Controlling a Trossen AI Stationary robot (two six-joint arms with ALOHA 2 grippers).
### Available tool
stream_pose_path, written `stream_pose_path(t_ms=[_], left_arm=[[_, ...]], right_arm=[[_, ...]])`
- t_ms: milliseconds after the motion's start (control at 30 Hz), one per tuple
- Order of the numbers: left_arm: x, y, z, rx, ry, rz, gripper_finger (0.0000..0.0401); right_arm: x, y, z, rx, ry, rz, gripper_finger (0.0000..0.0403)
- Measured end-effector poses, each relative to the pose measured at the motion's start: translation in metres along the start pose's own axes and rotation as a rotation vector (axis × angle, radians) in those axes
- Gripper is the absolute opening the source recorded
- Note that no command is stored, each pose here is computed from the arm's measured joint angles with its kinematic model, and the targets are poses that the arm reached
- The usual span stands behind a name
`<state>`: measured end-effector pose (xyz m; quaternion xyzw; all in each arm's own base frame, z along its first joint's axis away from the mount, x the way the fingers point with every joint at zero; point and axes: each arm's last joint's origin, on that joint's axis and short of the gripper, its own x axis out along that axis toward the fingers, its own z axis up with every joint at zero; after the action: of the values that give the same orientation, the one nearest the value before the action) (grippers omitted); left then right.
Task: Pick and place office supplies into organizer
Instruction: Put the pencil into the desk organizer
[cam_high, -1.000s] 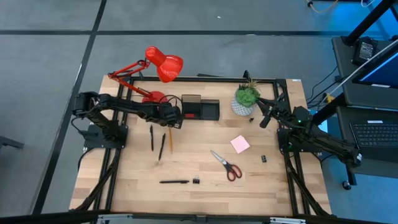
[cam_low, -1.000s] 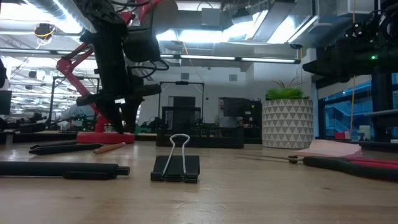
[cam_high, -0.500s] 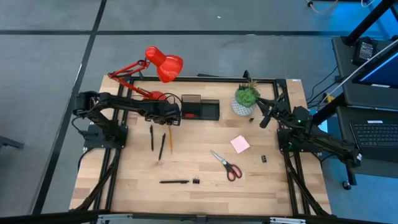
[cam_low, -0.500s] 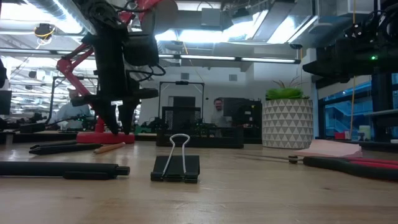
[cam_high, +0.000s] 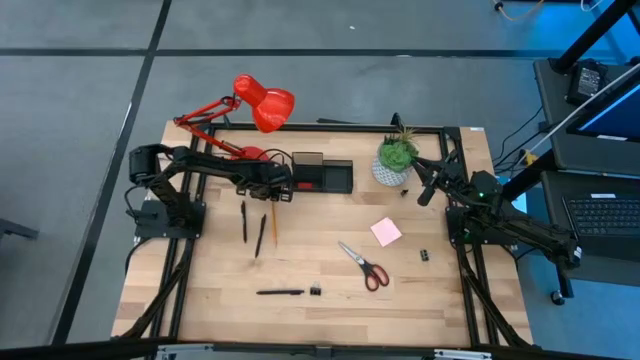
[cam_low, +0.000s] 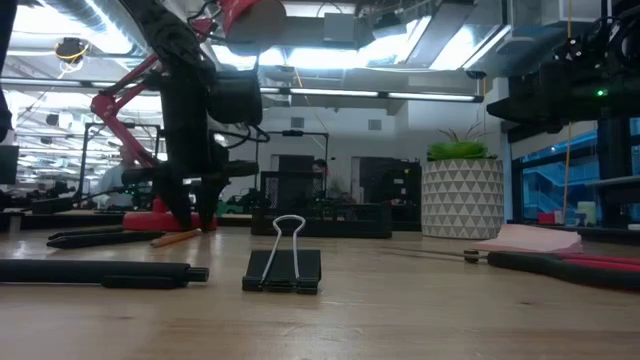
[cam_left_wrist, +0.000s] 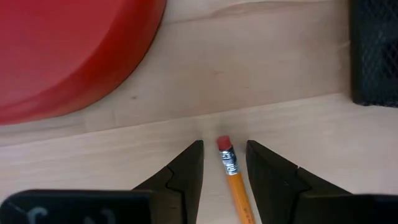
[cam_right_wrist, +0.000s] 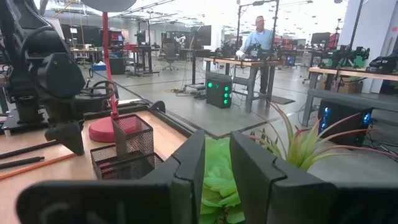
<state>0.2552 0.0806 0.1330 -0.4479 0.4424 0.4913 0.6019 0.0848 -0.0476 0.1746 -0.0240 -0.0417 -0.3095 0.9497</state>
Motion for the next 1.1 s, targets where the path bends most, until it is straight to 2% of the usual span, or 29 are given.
stream_pose_path(t_ms=[200, 433, 600, 800, 1100], left_arm=[[0.003, 0.002, 0.0, 0.006, 0.022, 0.014, 0.0116], [0.003, 0.003, -0.001, 0.111, 0.063, 0.011, 0.0115], [0.003, 0.005, -0.003, 0.134, 0.097, 0.035, 0.0095], [0.003, 0.006, -0.005, 0.241, 0.128, 0.029, 0.0056], [0.002, 0.004, -0.012, 0.502, 0.162, -0.005, 0.0027]], right_arm=[[0.0, 0.0, 0.0, 0.0, 0.0, 0.0, 0.008], [0.0, 0.0, 0.0, 0.0, 0.0, 0.0, 0.008], [0.0, 0.0, 0.0, 0.0, 0.0, 0.0, 0.008], [0.0, 0.0, 0.0, 0.0, 0.0, 0.0, 0.008], [0.0, 0.0, 0.0, 0.0, 0.0, 0.0, 0.008]])
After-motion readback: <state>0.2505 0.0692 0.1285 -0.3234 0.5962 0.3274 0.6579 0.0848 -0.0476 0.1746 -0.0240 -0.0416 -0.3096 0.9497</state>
